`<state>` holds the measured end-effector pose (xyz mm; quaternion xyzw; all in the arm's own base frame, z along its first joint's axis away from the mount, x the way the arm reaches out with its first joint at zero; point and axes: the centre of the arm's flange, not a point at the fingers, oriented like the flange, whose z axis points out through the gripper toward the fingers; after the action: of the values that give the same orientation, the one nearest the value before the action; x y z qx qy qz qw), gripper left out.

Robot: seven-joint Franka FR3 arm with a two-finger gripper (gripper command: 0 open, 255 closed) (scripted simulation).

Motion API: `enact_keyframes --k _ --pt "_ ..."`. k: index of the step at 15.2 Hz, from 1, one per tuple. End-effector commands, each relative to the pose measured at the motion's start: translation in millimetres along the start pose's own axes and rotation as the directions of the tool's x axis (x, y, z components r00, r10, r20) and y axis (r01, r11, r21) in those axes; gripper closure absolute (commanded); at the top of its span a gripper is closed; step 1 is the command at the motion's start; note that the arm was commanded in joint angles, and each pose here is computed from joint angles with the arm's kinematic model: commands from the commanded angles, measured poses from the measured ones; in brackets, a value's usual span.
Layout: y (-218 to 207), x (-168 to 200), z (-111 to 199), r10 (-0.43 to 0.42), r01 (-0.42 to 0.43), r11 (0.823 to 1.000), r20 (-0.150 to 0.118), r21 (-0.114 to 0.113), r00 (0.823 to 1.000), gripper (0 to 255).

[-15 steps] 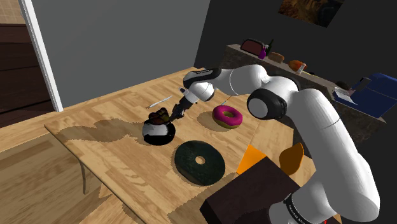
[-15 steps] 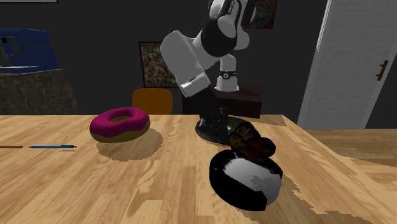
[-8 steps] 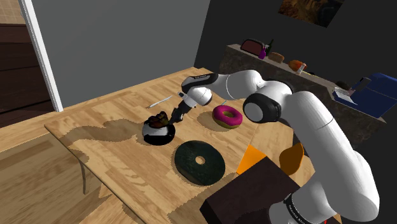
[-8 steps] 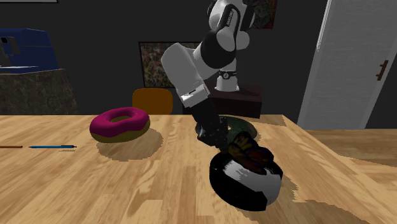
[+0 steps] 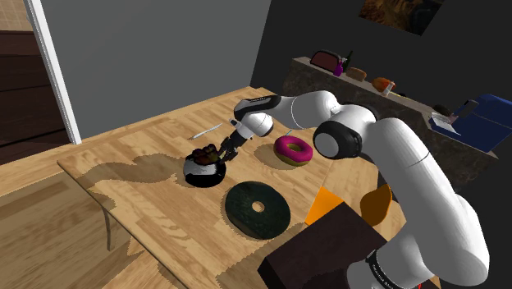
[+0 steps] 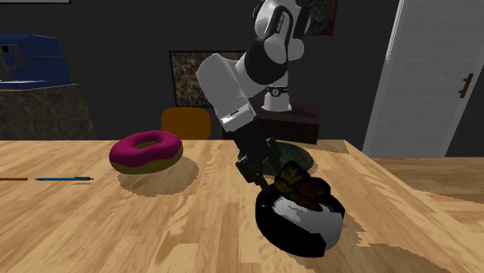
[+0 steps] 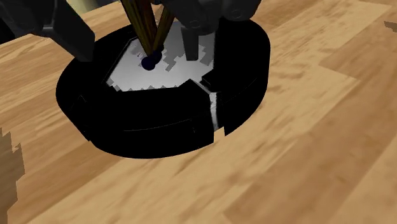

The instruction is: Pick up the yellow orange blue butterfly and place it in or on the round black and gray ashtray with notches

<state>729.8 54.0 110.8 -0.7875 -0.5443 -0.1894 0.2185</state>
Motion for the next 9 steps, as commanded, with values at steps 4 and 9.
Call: enact_keyframes --k 4,9 --pt "0.0 0.0 0.0 0.000 0.000 1.000 0.000 0.000 1.000 0" --pt "0.0 0.0 -50.0 0.000 0.000 1.000 0.000 0.000 1.000 0"
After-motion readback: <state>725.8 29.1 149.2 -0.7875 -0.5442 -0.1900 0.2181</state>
